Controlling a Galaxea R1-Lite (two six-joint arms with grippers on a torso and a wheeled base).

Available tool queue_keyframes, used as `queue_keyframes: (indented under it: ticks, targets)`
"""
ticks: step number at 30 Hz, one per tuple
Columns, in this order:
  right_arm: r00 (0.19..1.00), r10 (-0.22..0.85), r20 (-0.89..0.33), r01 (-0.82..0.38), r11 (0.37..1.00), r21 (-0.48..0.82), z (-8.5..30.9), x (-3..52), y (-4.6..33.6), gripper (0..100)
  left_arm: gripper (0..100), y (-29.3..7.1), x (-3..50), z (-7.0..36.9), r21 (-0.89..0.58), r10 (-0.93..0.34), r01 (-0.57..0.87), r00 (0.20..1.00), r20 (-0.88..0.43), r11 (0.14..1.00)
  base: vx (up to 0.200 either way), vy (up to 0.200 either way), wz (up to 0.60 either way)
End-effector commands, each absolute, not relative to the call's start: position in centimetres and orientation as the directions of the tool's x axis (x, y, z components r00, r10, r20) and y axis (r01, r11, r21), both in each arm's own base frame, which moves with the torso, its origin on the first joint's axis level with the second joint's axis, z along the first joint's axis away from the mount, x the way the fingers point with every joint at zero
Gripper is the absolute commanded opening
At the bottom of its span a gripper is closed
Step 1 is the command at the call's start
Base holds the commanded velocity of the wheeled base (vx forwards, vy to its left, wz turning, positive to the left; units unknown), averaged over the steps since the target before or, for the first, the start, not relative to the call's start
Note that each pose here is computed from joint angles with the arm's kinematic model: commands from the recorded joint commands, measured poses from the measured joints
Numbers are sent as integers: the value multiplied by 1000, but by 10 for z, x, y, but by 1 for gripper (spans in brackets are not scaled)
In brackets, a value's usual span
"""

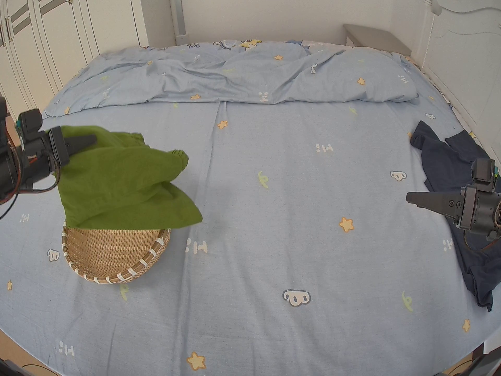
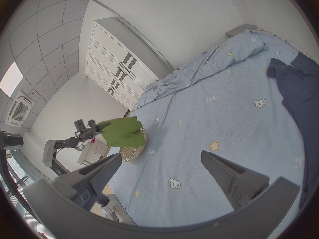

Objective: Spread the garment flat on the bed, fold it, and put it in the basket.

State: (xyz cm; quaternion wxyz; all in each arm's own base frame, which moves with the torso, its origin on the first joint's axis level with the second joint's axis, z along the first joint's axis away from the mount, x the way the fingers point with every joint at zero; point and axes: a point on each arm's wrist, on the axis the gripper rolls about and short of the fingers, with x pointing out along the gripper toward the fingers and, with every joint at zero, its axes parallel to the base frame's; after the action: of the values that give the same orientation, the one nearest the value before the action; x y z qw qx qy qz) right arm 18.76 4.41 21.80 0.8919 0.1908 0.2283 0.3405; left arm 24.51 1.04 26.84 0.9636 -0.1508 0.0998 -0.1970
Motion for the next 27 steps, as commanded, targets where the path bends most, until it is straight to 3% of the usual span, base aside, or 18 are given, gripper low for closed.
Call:
queue_keyframes:
  ticks: [1,11,18,27]
  targets:
    - [661,702,-265,-533,688,492,221,183,45,100,0,28,266,218,-433,-363,217,885,-290,875,0,0,0]
    - [650,714,-258,-546,676,494,222,180,47,100,0,35,256,168,-593,-353,-23,785,-509,805,0,0,0]
    - [644,715,-272,-538,677,502,221,180,47,100,0,44,271,174,-631,-349,-217,679,-646,745,0,0,0]
    - [643,714,-276,-537,677,503,220,181,47,100,0,59,299,154,-605,-319,-297,637,-702,738,0,0,0]
